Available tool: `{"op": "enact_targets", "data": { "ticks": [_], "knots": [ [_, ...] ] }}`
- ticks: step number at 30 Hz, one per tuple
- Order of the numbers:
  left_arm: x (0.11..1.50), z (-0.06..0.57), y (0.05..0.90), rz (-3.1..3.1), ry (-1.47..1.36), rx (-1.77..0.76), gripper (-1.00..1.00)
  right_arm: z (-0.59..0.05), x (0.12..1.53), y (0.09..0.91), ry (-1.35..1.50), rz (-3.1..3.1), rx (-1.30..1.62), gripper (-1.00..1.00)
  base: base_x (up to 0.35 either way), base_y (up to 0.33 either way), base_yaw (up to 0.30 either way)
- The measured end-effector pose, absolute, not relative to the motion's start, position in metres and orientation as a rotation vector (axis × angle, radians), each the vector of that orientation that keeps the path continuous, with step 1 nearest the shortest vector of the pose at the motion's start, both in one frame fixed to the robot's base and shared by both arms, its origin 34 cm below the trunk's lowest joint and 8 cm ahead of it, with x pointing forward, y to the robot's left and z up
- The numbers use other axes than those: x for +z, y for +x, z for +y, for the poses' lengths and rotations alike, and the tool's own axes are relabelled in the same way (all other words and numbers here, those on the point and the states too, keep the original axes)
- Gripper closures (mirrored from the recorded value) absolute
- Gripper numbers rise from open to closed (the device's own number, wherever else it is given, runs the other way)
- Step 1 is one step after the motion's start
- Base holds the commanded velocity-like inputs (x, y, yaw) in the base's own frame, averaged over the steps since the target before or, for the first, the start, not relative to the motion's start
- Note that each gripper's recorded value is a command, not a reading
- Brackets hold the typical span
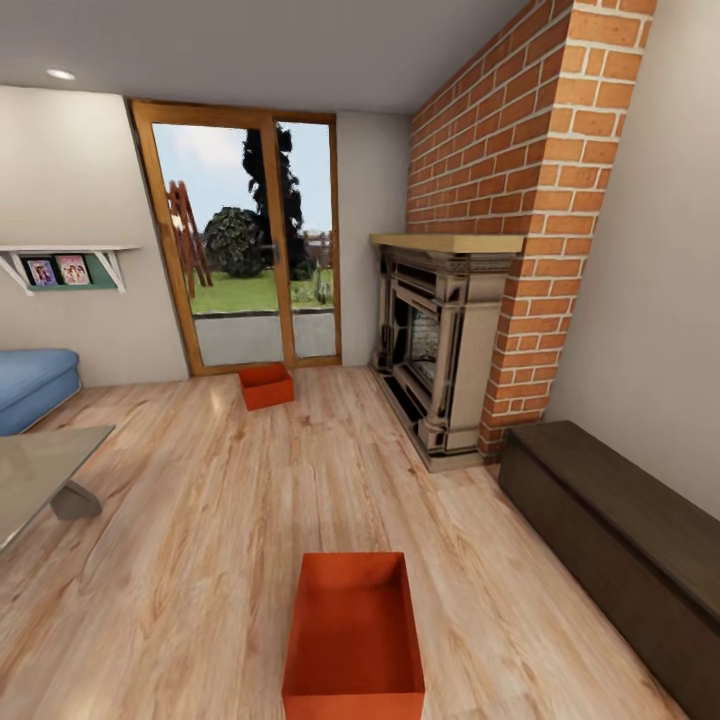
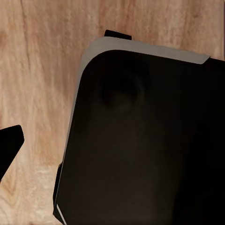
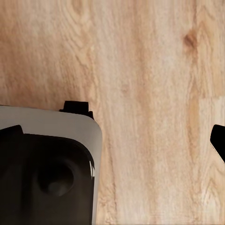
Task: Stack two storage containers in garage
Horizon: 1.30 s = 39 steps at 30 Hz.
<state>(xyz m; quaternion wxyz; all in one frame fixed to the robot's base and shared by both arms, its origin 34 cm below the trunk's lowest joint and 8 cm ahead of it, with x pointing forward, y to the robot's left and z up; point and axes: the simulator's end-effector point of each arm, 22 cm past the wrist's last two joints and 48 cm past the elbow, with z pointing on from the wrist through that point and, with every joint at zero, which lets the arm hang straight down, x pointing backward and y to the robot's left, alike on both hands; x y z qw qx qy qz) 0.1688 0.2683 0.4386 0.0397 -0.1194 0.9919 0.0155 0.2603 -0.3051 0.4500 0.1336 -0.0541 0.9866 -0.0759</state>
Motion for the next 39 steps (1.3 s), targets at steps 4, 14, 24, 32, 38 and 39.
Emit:
{"op": "enact_targets", "data": {
  "ticks": [4,14,24,32,38,39],
  "knots": [
    [0.4386,0.2680,0.1686,3.040,-0.366,0.047,-1.00,-0.3052,0.4501,0.2604,-0.156,2.860,-0.222,-1.00,0.292,0.000,0.000],
    [0.4387,0.2688,0.1687,3.040,-0.366,0.049,-1.00,-0.3052,0.4502,0.2605,-0.145,2.859,-0.225,-1.00,0.318,0.000,0.000],
    [0.4387,0.2691,0.1687,3.040,-0.366,0.049,-1.00,-0.3047,0.4502,0.2605,-0.149,2.859,-0.223,-1.00,0.316,0.000,0.000],
    [0.4386,0.2692,0.1691,3.039,-0.367,0.049,-1.00,-0.3048,0.4500,0.2606,-0.147,2.860,-0.223,-1.00,0.150,0.000,0.135],
    [0.4386,0.2692,0.1694,3.039,-0.367,0.049,-1.00,-0.3049,0.4500,0.2606,-0.150,2.860,-0.223,-1.00,0.011,0.000,0.066],
    [0.4386,0.2692,0.1695,3.039,-0.366,0.049,-1.00,-0.3050,0.4500,0.2606,-0.150,2.860,-0.224,-1.00,0.002,0.000,0.012]
  ]
}}
